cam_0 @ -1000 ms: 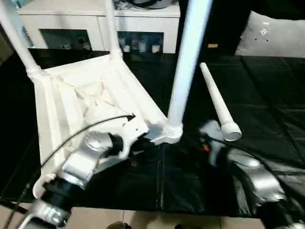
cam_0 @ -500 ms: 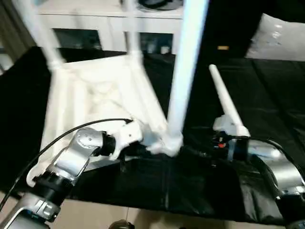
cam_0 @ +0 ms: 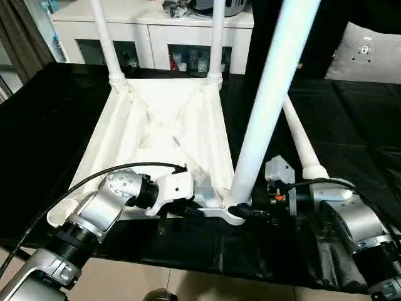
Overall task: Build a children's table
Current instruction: Rotate leg to tighten
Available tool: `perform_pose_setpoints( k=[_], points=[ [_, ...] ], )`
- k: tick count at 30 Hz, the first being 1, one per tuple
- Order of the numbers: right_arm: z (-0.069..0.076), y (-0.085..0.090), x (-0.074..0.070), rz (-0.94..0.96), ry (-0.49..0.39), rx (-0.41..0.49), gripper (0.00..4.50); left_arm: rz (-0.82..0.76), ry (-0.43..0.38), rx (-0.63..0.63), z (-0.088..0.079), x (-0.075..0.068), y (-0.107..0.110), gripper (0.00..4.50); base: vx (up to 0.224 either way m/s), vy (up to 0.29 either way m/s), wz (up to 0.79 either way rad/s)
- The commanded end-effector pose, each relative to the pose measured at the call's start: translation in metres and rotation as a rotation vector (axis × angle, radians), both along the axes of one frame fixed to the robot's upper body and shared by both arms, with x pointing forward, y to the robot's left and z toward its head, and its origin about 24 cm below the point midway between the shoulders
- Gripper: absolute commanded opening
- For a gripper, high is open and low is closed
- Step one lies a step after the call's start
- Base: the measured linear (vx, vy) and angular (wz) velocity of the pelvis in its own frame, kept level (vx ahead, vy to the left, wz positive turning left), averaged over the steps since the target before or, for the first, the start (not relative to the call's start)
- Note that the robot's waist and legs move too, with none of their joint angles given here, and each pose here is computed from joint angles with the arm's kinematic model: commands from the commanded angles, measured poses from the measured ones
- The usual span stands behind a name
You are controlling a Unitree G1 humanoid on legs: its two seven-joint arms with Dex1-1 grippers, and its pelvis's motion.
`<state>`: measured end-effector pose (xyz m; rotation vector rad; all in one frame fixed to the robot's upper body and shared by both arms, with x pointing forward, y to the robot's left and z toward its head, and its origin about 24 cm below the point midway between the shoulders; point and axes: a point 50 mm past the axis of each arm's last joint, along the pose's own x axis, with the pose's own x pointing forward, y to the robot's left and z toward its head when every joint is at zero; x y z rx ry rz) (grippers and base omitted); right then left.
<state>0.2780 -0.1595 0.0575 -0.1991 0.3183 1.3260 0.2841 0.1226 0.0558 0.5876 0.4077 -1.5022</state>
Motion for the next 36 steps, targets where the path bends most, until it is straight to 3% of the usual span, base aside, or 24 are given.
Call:
perform_pose_setpoints(
  k=[1, 9, 15, 20, 26, 31, 36],
  points=[
    [0.003, 0.000, 0.002, 0.012, 0.001, -0.014, 3.62, -0.063, -0.036, 0.020, 0.006, 0.002, -0.006, 0.00, 0.000, 0.000, 0.00],
    [-0.001, 0.001, 0.000, 0.014, 0.029, -0.015, 2.89, -0.054, -0.036, 0.025, 0.005, 0.004, -0.002, 0.00, 0.000, 0.000, 0.00],
    [-0.011, 0.006, -0.003, -0.052, 0.103, 0.028, 2.74, -0.002, -0.003, -0.028, 0.007, 0.003, -0.005, 0.00, 0.000, 0.000, 0.00],
    [-0.030, 0.027, 0.000, -0.273, 0.147, 0.038, 2.72, 0.186, 0.007, -0.145, 0.013, 0.009, -0.023, 0.00, 0.000, 0.000, 0.00],
    [-0.044, 0.048, 0.026, -0.668, 0.177, 0.057, 2.72, 0.444, 0.025, -0.285, 0.021, 0.014, -0.068, 0.00, 0.000, 0.000, 0.00],
    [-0.045, 0.052, 0.032, -0.749, 0.144, 0.016, 2.72, 0.448, -0.028, -0.284, 0.023, 0.008, -0.091, 0.00, 0.000, 0.000, 0.00],
    [-0.042, 0.052, 0.032, -0.757, 0.102, 0.052, 2.72, 0.472, -0.069, -0.227, 0.021, 0.012, -0.082, 0.00, 0.000, 0.000, 0.00]
  ],
)
